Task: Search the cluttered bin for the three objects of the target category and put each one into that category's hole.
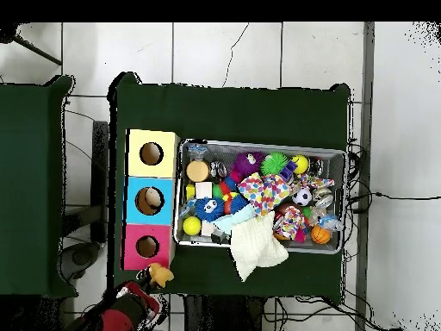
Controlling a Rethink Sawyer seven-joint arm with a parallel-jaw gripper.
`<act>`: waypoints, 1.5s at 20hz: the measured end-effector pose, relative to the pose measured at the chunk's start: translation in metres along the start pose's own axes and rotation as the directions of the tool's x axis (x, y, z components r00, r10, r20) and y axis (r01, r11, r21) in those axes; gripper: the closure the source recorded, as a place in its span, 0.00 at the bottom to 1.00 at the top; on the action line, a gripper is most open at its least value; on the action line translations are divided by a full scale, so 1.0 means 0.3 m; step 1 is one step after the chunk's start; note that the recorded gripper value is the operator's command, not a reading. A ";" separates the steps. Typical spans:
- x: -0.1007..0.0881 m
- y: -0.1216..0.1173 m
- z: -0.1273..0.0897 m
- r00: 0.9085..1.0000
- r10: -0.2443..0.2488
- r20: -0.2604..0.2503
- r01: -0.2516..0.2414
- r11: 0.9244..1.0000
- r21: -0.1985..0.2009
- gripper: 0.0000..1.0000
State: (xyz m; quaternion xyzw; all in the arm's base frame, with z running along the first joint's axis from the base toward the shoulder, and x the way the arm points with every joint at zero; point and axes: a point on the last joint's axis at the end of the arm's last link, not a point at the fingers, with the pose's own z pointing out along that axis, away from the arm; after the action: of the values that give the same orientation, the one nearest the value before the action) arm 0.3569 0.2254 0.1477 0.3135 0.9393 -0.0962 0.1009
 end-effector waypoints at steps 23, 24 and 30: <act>-0.096 0.055 -0.023 1.000 0.012 0.022 -0.012 1.000 -0.002 1.00; -0.100 0.062 -0.020 1.000 0.009 0.024 -0.009 1.000 0.002 1.00; -0.108 0.105 0.003 0.999 -0.016 0.037 0.016 1.000 0.012 1.00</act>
State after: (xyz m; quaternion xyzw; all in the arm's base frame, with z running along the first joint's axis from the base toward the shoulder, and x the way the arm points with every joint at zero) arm 0.4016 0.2313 0.1511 0.3048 0.9391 -0.1084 0.1159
